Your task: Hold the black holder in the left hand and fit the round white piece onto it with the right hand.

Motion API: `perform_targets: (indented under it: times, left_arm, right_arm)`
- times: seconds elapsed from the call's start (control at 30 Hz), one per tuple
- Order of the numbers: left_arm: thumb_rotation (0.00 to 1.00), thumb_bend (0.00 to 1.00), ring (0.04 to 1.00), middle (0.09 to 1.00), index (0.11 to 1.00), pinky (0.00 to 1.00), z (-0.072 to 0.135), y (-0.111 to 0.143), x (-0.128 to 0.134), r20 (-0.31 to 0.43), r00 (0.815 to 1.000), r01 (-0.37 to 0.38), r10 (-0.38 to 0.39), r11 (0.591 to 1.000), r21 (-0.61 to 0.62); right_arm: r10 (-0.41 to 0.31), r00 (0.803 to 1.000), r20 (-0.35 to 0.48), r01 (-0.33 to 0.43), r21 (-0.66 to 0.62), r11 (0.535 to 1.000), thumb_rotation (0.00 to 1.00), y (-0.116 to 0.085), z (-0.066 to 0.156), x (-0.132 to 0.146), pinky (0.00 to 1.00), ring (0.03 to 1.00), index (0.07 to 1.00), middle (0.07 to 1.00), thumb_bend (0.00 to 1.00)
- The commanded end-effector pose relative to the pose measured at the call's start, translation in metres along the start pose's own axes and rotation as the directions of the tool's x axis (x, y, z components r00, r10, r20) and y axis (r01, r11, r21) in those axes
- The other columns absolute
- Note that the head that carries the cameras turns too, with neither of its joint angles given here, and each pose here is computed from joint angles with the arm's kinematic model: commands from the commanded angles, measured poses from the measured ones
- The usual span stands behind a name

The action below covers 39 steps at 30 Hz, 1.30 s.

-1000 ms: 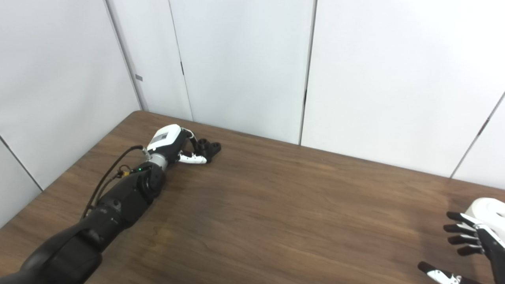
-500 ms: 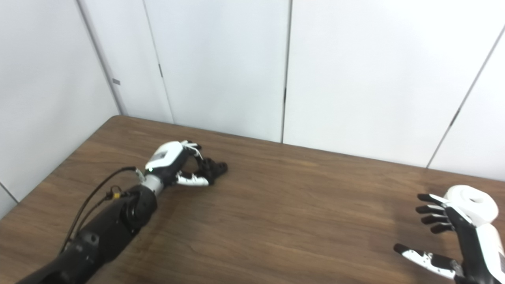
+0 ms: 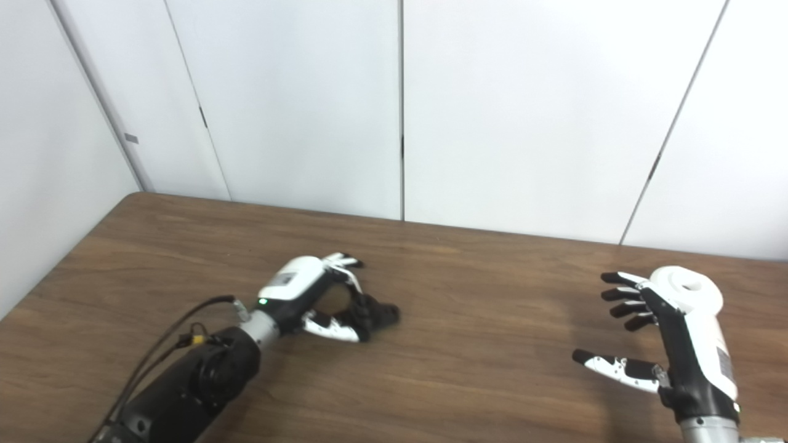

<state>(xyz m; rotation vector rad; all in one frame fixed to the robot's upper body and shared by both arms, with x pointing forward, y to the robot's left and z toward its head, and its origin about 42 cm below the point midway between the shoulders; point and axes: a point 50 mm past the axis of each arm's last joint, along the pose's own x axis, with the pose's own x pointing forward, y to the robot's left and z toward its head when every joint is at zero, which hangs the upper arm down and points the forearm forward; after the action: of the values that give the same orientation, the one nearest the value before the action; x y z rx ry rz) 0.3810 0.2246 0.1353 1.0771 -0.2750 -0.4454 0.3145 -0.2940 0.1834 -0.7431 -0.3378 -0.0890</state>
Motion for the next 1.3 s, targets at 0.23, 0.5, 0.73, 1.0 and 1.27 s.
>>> perform_targets:
  times: [0.23,0.5,0.73,1.0,1.27]
  left_arm:
    - [0.07,0.52,0.953,0.892,0.486,0.87,0.034,-0.051,0.02,0.155,0.969,0.189,-0.19,0.982,0.024]
    - [0.07,0.52,0.957,0.895,0.486,0.85,0.042,-0.062,0.027,0.21,0.943,0.249,-0.257,0.966,0.067]
    - [0.06,0.52,0.947,0.896,0.486,0.83,0.034,-0.064,0.022,0.207,0.94,0.257,-0.27,0.962,0.089]
    - [0.06,0.52,0.923,0.877,0.487,0.82,0.006,-0.049,0.008,0.205,0.944,0.247,-0.258,0.966,0.077]
    - [0.05,0.52,0.883,0.852,0.487,0.74,-0.009,-0.034,0.002,0.227,0.942,0.235,-0.246,0.969,0.074]
  right_arm:
    - [-0.063,0.995,0.079,0.064,0.0,0.998,0.04,-0.013,0.02,0.014,0.49,0.602,0.751,0.673,0.6]
    - [-0.075,0.992,0.102,0.076,-0.009,0.997,0.02,-0.012,0.025,0.013,0.49,0.591,0.749,0.663,0.61]
    - [-0.066,0.992,0.109,0.071,-0.048,0.996,0.03,-0.015,0.031,0.013,0.49,0.597,0.74,0.667,0.61]
    - [-0.015,0.997,0.071,0.029,-0.198,0.98,0.17,-0.004,0.05,0.025,0.63,0.787,0.773,0.847,0.68]
    - [-0.044,0.999,0.023,0.05,-0.465,0.884,0.24,-0.015,0.068,0.059,0.68,0.852,0.813,0.918,0.74]
